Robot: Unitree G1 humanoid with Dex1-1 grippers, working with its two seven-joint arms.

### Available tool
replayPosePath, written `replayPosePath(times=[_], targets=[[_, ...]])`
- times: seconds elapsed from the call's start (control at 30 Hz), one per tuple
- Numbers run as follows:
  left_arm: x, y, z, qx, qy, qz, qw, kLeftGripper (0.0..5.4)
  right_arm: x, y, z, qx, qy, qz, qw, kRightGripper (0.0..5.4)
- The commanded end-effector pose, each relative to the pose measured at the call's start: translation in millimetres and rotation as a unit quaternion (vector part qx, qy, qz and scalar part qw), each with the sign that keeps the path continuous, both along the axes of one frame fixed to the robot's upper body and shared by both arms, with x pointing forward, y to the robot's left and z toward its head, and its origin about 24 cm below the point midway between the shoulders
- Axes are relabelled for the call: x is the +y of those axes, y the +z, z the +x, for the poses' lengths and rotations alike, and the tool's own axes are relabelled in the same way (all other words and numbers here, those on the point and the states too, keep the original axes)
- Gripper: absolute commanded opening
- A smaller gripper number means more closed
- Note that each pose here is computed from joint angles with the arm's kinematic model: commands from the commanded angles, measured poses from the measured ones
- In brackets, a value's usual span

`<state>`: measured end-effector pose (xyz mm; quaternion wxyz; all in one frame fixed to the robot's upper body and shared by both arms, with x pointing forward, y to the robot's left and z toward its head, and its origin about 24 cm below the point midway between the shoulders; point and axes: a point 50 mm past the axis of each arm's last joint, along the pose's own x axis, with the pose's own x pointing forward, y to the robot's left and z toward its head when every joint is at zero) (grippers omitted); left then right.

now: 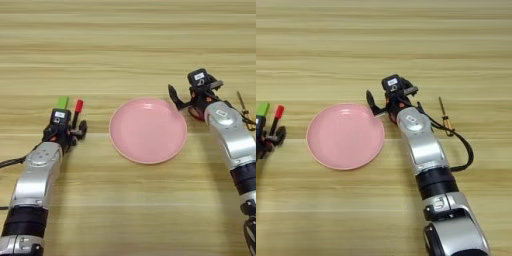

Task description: Move the objects on the table

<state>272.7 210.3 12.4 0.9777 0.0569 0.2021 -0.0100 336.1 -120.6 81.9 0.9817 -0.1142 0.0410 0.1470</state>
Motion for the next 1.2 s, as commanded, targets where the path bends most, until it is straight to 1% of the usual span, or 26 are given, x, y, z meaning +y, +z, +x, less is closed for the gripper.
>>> replayPosePath(times=[0.03,0.23,0.47,0.5,0.53,0.6,0.63,0.77,0.8,0.83,0.87,1.07,1.2], targets=[[5.5,-16.2,-10.5,0.043,0.010,0.004,0.9990,3.38,-1.7,6.9,4.6,-0.009,-0.005,0.001,1.000,5.40],[5.0,-15.6,-9.6,0.039,0.008,0.002,0.9992,2.60,-1.8,6.4,5.1,-0.007,-0.006,0.002,1.000,5.40],[4.3,-14.9,-8.8,0.034,0.008,-0.002,0.9994,2.07,-2.5,4.7,6.0,-0.004,-0.008,0.002,1.000,5.40],[4.2,-14.8,-8.7,0.033,0.008,-0.002,0.9994,1.90,-2.6,4.3,6.1,-0.003,-0.008,0.002,1.000,5.40],[4.1,-14.6,-8.7,0.033,0.008,-0.003,0.9994,1.87,-2.7,4.0,6.1,-0.003,-0.009,0.002,1.000,5.40],[4.0,-14.4,-8.6,0.032,0.008,-0.004,0.9994,1.62,-2.8,3.6,6.1,-0.002,-0.009,0.002,1.000,5.40],[3.8,-14.3,-8.7,0.031,0.008,-0.005,0.9995,1.62,-3.0,3.6,6.0,-0.002,-0.010,0.003,1.000,5.40],[3.6,-14.0,-8.6,0.029,0.007,-0.006,0.9995,1.24,-3.6,3.6,6.1,-0.002,-0.012,0.003,1.000,5.40],[3.5,-13.9,-8.5,0.028,0.007,-0.006,0.9996,1.24,-3.8,3.7,6.2,-0.002,-0.012,0.004,1.000,5.40],[3.4,-13.8,-8.4,0.028,0.006,-0.007,0.9996,1.09,-4.5,3.8,6.5,-0.003,-0.014,0.004,1.000,5.40],[3.2,-13.7,-8.4,0.027,0.006,-0.007,0.9996,1.05,-5.3,3.9,6.9,-0.003,-0.016,0.005,1.000,5.40],[2.5,-13.5,-8.2,0.025,0.006,-0.009,0.9996,0.45,-15.8,1.9,10.9,-0.002,-0.049,0.015,0.999,5.40],[2.3,-13.3,-8.2,0.024,0.006,-0.010,0.9996,0.40,-19.5,0.9,12.7,-0.003,-0.062,0.020,0.998,5.40]])
